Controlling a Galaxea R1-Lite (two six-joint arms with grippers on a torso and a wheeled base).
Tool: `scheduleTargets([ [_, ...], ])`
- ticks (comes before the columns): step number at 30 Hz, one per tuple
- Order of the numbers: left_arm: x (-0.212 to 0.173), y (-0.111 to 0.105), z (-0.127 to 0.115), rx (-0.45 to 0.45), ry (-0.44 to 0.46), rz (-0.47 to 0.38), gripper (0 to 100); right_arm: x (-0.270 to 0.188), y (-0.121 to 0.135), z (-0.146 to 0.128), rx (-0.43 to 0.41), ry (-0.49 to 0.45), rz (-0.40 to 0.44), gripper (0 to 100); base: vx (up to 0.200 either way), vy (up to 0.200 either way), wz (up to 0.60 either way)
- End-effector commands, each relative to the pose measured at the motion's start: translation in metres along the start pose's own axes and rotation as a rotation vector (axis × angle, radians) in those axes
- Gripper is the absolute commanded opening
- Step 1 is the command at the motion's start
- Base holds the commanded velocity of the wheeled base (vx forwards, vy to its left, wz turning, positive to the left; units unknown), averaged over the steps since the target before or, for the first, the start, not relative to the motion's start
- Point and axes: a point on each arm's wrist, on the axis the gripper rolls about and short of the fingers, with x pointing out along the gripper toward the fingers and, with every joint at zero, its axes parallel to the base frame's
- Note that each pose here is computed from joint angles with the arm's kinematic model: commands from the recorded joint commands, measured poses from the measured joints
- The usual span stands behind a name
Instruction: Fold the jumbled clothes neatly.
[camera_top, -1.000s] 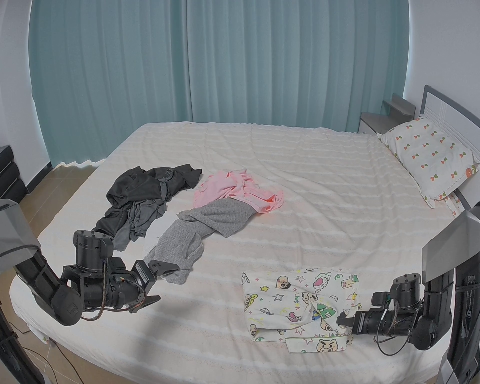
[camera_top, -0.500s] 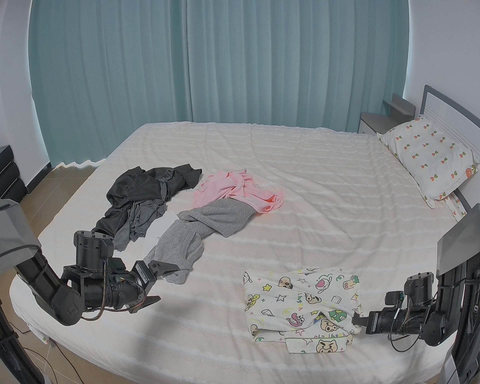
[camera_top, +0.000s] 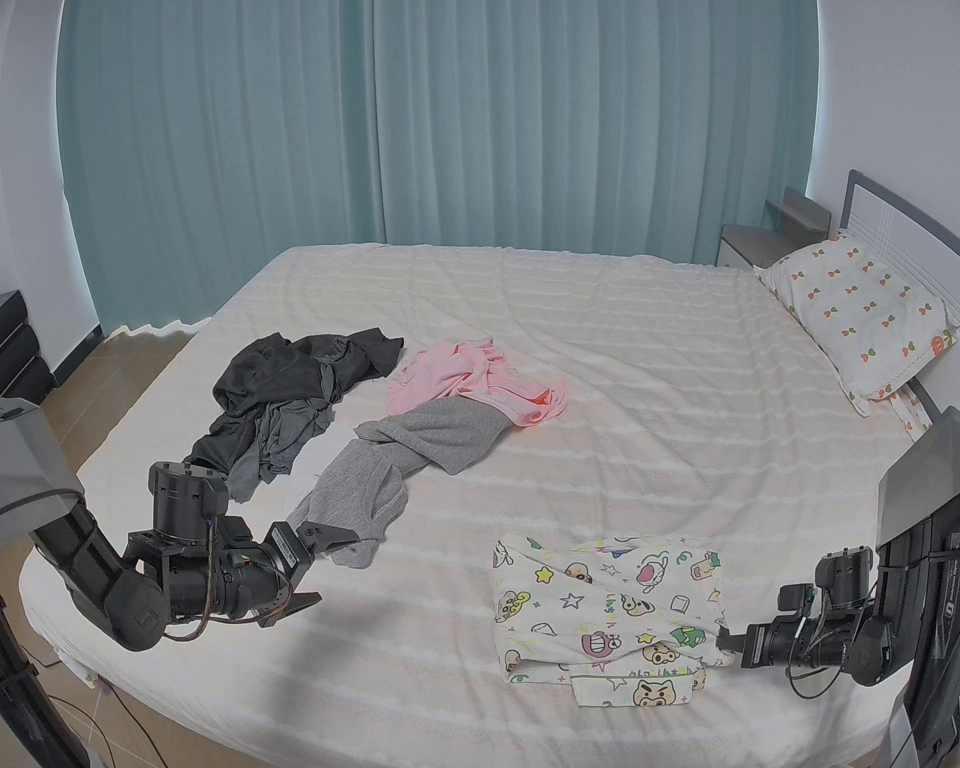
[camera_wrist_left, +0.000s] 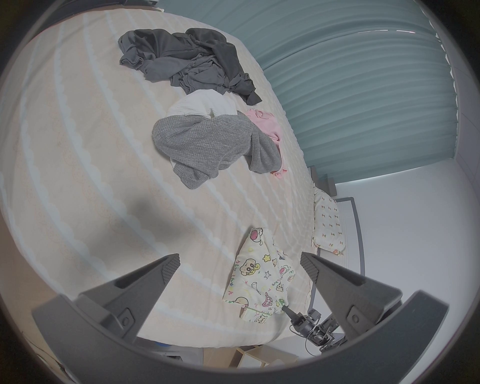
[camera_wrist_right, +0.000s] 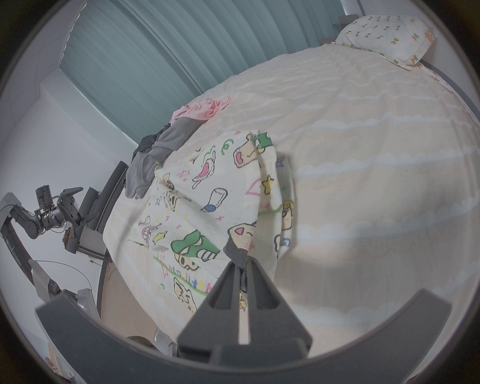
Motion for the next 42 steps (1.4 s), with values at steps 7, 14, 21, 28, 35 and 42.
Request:
scheduleTargets([
  [7,0.001,0.001,0.000,-0.001,0.002,0.002,100,-0.008,0.002,-0.004,-0.019,0.024,0.035,100,0.000,0.000,0.00],
  [14,0.001,0.001,0.000,-0.002,0.003,0.005,100,-0.008,-0.010,0.016,-0.022,-0.090,0.016,100,0.000,0.000,0.00],
  [21,0.002,0.001,-0.002,-0.003,0.010,0.005,100,0.025,-0.002,0.059,-0.002,-0.207,0.061,100,0.000,0.000,0.00],
  [28,0.001,0.002,-0.004,-0.004,0.021,0.004,100,0.075,-0.003,0.093,0.055,-0.159,0.051,100,0.000,0.000,0.00],
  [35,0.004,0.003,-0.006,-0.003,0.032,0.010,100,0.086,0.001,0.094,0.067,-0.143,0.069,100,0.000,0.000,0.00],
  [42,0.004,0.003,-0.006,-0.003,0.033,0.012,100,0.086,0.002,0.096,0.063,-0.150,0.073,0,0.000,0.000,0.00],
])
